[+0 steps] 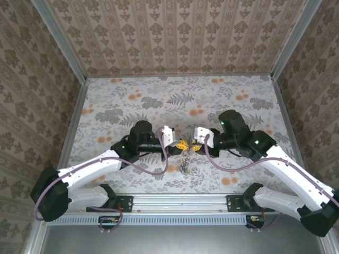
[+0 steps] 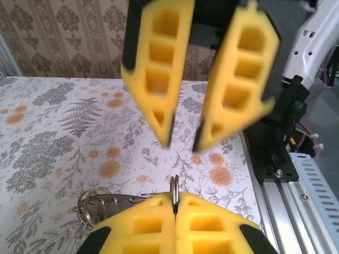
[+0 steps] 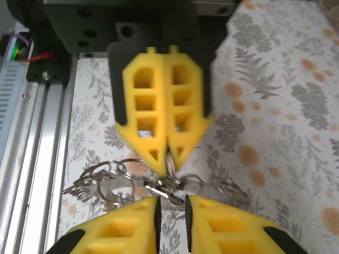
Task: Put the keys on the keyring
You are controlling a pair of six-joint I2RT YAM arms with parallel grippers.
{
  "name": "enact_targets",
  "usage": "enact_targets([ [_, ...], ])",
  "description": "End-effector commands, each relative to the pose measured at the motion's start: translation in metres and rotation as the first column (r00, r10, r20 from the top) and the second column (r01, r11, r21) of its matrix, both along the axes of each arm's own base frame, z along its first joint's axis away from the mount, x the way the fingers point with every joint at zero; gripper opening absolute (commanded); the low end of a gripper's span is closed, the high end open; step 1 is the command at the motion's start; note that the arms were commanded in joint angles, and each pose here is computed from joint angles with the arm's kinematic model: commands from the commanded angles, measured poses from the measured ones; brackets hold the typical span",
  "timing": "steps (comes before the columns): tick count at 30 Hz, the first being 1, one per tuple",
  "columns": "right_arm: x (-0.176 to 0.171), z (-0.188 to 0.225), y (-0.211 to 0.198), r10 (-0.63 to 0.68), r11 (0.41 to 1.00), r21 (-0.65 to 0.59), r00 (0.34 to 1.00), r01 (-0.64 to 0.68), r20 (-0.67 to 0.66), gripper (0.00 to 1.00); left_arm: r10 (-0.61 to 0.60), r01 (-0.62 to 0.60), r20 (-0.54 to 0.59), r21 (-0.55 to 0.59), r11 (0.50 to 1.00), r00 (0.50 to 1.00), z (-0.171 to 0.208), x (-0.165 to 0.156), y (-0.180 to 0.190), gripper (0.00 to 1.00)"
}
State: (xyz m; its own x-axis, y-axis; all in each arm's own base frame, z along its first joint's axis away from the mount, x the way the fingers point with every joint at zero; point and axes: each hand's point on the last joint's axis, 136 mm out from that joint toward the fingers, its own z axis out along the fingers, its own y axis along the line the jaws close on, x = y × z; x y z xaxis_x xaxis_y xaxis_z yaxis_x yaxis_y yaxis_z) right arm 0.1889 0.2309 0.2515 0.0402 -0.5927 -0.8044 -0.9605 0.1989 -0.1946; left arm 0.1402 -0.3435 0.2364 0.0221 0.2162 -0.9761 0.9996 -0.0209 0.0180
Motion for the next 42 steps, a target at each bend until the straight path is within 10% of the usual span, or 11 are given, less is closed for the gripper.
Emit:
enact_targets([
  [1,-0.010,0.013,0.000,0.024,0.994,0.112,0.999,-0.020,-0.043,0.21,-0.018,0.028,0.085,-0.127,0.992,0.996,0.035,-0.008,0.006,0.00],
  [42,-0.028,-0.019,0.030,0.087,0.911,0.409,0.993,-0.046,-0.083,0.48,-0.182,0.201,0.102,-0.233,0.951,0.978,0.064,-0.039,0.013,0.00],
])
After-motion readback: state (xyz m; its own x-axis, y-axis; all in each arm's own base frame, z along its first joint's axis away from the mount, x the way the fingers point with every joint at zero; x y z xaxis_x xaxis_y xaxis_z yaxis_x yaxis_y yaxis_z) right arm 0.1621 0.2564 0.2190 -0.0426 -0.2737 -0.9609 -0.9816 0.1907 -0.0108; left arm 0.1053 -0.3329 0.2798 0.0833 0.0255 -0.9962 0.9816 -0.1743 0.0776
